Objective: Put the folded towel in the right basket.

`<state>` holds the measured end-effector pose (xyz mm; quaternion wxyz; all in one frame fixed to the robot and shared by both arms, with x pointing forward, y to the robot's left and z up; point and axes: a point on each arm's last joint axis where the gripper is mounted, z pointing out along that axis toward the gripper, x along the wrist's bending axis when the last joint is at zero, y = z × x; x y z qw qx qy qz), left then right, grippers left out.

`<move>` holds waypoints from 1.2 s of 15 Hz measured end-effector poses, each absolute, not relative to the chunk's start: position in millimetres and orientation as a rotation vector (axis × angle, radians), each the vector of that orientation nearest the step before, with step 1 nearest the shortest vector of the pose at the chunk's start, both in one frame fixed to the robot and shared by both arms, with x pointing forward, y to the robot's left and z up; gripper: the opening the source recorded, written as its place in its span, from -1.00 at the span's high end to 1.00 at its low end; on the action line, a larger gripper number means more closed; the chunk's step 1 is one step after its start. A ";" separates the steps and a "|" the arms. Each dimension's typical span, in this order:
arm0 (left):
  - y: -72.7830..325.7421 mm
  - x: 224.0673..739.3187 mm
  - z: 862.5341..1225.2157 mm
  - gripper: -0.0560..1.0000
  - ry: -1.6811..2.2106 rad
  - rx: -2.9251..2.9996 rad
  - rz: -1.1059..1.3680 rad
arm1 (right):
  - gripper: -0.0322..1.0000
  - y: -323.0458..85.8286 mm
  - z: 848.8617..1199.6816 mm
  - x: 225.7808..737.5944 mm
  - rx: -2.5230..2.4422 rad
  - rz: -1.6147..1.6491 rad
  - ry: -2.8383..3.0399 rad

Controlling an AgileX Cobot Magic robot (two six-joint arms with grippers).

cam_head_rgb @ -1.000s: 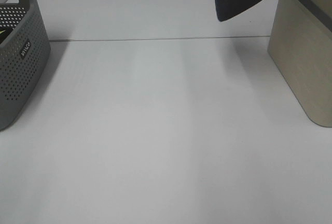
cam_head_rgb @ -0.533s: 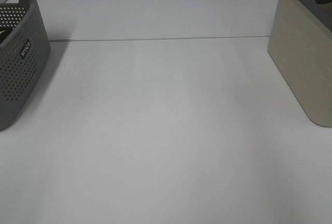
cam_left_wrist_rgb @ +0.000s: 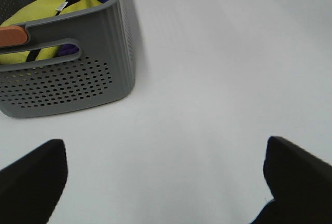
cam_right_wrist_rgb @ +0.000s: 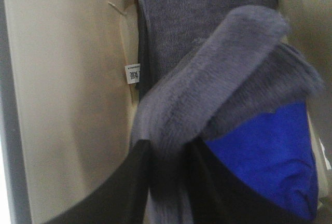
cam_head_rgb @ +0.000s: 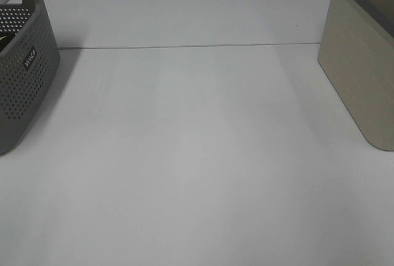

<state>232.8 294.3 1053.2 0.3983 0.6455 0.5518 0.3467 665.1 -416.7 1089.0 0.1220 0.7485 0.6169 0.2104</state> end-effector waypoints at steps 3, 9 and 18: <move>294.3 232.8 1053.2 -0.95 1.397 1.634 0.878 | 0.01 -415.9 1081.6 668.9 2.210 0.634 1.807; 294.3 232.8 1053.2 -0.95 1.397 1.634 0.878 | -0.11 -345.6 1115.5 662.5 2.035 0.675 1.971; 294.3 232.8 1053.2 -0.95 1.397 1.634 0.878 | -0.11 -293.6 1180.4 579.7 1.912 0.673 1.938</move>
